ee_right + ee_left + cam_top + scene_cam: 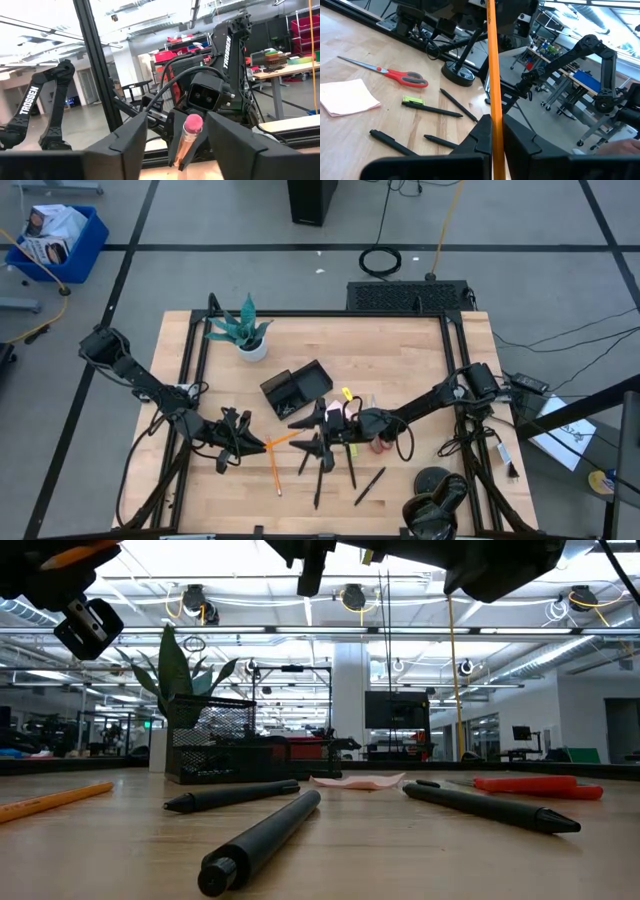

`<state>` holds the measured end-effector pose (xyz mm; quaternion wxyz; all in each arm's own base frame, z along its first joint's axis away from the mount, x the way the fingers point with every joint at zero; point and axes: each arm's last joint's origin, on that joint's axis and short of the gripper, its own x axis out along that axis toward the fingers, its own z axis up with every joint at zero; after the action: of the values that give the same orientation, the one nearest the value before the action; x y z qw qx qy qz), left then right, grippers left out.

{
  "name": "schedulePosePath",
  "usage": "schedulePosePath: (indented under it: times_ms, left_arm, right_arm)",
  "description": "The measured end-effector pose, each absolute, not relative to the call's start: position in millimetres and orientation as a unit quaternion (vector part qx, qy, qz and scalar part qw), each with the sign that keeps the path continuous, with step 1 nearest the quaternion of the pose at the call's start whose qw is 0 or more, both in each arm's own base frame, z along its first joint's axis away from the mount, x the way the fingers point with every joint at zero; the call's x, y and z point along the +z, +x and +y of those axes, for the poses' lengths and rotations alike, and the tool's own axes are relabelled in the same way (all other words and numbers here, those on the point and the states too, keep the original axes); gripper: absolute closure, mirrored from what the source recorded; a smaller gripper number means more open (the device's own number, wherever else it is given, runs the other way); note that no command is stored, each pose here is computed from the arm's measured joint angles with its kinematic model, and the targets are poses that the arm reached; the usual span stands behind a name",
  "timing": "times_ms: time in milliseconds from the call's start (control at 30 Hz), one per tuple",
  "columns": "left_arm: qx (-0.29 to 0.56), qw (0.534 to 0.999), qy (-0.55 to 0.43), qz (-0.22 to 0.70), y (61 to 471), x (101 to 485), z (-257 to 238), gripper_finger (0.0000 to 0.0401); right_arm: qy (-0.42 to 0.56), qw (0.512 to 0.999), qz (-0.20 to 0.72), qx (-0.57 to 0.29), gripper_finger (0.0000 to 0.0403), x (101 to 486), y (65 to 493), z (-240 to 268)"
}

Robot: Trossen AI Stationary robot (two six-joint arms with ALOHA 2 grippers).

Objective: Pick and place office supplies into organizer
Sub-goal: Put the orange pencil into the black desk organizer

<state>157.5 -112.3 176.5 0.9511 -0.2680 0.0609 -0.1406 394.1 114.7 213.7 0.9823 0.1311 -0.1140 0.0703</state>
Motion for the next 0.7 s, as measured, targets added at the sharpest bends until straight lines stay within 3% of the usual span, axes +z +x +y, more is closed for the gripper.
schedulePosePath:
  times_ms: [500, 700]
  left_arm:
    - [-0.141, 0.951, -0.268, 0.061, 157.4, 176.5, -112.4, 0.0365]
    - [-0.121, 0.949, -0.285, 0.064, 157.6, 175.3, -111.5, 0.0364]
  right_arm:
    - [0.106, 0.986, -0.112, 0.067, 0.0373, 212.9, 394.2, 114.6]
    - [0.099, 0.987, -0.110, 0.062, 0.0387, 212.8, 394.3, 114.3]
